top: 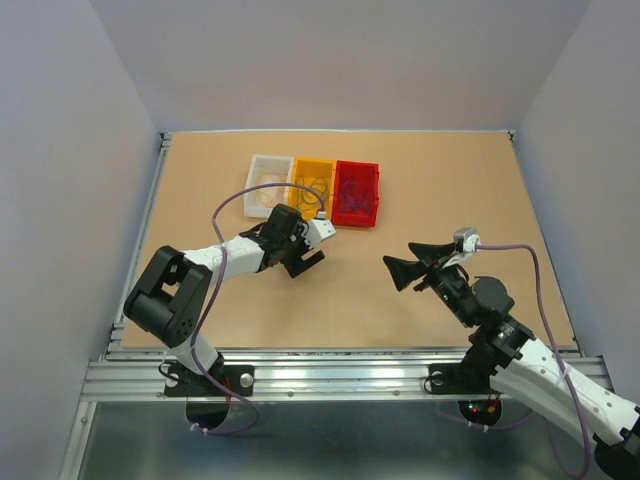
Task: Untangle the cables
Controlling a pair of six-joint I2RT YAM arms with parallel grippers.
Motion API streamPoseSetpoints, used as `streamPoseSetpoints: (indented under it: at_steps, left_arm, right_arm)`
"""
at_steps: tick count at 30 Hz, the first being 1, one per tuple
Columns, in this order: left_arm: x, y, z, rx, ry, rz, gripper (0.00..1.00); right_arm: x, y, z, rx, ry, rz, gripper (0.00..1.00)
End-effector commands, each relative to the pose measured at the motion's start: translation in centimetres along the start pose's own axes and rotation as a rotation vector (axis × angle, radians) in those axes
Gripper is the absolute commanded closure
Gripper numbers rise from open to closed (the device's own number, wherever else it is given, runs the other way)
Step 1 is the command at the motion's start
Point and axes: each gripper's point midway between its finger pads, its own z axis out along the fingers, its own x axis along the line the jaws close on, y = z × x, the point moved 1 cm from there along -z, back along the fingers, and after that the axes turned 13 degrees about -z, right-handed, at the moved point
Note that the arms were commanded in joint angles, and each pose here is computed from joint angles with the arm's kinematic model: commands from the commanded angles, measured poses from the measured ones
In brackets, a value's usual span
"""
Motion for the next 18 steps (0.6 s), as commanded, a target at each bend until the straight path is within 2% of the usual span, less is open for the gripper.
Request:
streamPoseSetpoints:
  at_steps: [1, 5, 8, 9, 10, 12, 13, 16, 18]
  left_arm:
    - [-0.4, 0.8, 0.5, 0.005, -0.042, 0.021, 0.01]
    - [-1.2, 0.1, 1.0, 0.042, -0.091, 0.025, 0.10]
    - [-1.6, -0.5, 1.5, 0.077, -0.123, 0.022, 0.25]
    - [-1.7, -0.6, 1.7, 0.086, -0.131, 0.022, 0.31]
    - [-1.8, -0.6, 1.7, 0.088, -0.138, 0.026, 0.45]
    - [-1.9, -0.7, 1.7, 0.092, -0.146, 0.026, 0.60]
    - [-1.9, -0.6, 1.6, 0.090, -0.146, 0.025, 0.75]
    - [-1.9, -0.3, 1.3, 0.081, -0.153, 0.024, 0.96]
    - [-2.0, 0.2, 0.9, 0.064, -0.164, 0.022, 1.00]
  right_arm:
    - [0.3, 2.0, 0.0, -0.066, 0.015, -0.006, 0.13]
    - [0.3, 2.1, -0.1, -0.069, 0.015, -0.005, 0.13]
    - [0.3, 2.1, -0.1, -0.071, 0.016, -0.005, 0.13]
    - [0.3, 2.2, -0.2, -0.074, 0.014, -0.004, 0.13]
    - [0.3, 2.1, -0.2, -0.072, 0.016, -0.005, 0.13]
    - [0.2, 2.1, -0.2, -0.072, 0.014, -0.003, 0.13]
    - [0.2, 2.1, -0.2, -0.074, 0.015, -0.003, 0.13]
    - [0.3, 2.2, -0.3, -0.077, 0.015, -0.002, 0.13]
    - [0.2, 2.2, -0.3, -0.079, 0.014, -0.002, 0.13]
